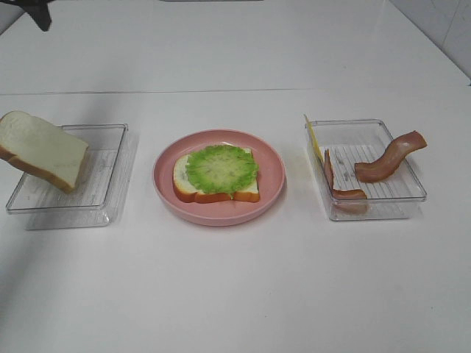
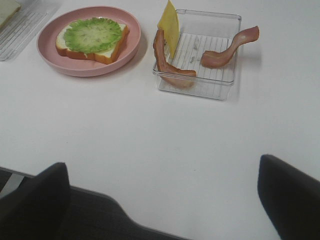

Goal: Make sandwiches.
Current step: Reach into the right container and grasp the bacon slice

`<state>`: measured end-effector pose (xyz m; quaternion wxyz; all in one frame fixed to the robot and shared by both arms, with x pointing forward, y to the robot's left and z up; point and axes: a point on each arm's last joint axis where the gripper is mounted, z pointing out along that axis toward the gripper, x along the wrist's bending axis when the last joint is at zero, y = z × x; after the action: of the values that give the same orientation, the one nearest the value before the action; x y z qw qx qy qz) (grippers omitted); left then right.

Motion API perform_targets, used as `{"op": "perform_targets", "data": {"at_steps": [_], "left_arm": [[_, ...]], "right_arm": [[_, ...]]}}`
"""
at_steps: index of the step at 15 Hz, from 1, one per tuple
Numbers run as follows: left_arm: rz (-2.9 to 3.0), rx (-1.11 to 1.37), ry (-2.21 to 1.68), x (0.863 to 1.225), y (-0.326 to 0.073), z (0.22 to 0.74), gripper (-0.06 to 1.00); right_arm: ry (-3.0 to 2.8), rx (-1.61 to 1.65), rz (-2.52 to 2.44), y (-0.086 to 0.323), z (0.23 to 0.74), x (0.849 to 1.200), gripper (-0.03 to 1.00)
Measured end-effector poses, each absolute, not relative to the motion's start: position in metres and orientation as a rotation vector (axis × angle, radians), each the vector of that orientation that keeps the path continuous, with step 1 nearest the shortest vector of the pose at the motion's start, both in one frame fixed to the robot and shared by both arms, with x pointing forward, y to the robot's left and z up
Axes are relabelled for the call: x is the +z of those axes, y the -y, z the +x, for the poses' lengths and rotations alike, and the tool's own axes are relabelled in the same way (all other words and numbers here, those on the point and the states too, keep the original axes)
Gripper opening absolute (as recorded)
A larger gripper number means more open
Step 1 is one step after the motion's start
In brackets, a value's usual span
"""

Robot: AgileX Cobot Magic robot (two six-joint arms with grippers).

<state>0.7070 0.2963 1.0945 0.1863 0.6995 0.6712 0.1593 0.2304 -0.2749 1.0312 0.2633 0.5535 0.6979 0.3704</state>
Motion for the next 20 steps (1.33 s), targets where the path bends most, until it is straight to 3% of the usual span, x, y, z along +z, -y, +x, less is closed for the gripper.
{"op": "perform_targets", "data": {"at_steps": [1,5,11,16,20], "left_arm": [[1.908,0.478,-1.912,1.112,-0.32,0.696,0.98],[1.953,0.429,-1.928,1.128,-0.321,0.639,0.96],[1.954,0.454,-1.915,1.143,-0.309,0.447,0.93],[1.826,0.749,-1.773,1.106,-0.304,0.292,0.92],[1.735,0.867,-1.684,1.072,-0.301,0.247,0.92]], "right_arm": [[-1.887,1.001,1.497,0.275,0.23,1.031,0.98],[-1.887,1.002,1.497,0.275,0.23,1.031,0.98],[-1.888,1.003,1.497,0.275,0.23,1.031,0.98],[-1.888,1.003,1.497,0.275,0.23,1.031,0.98],[-1.888,1.003,1.497,0.275,0.23,1.031,0.98]]}}
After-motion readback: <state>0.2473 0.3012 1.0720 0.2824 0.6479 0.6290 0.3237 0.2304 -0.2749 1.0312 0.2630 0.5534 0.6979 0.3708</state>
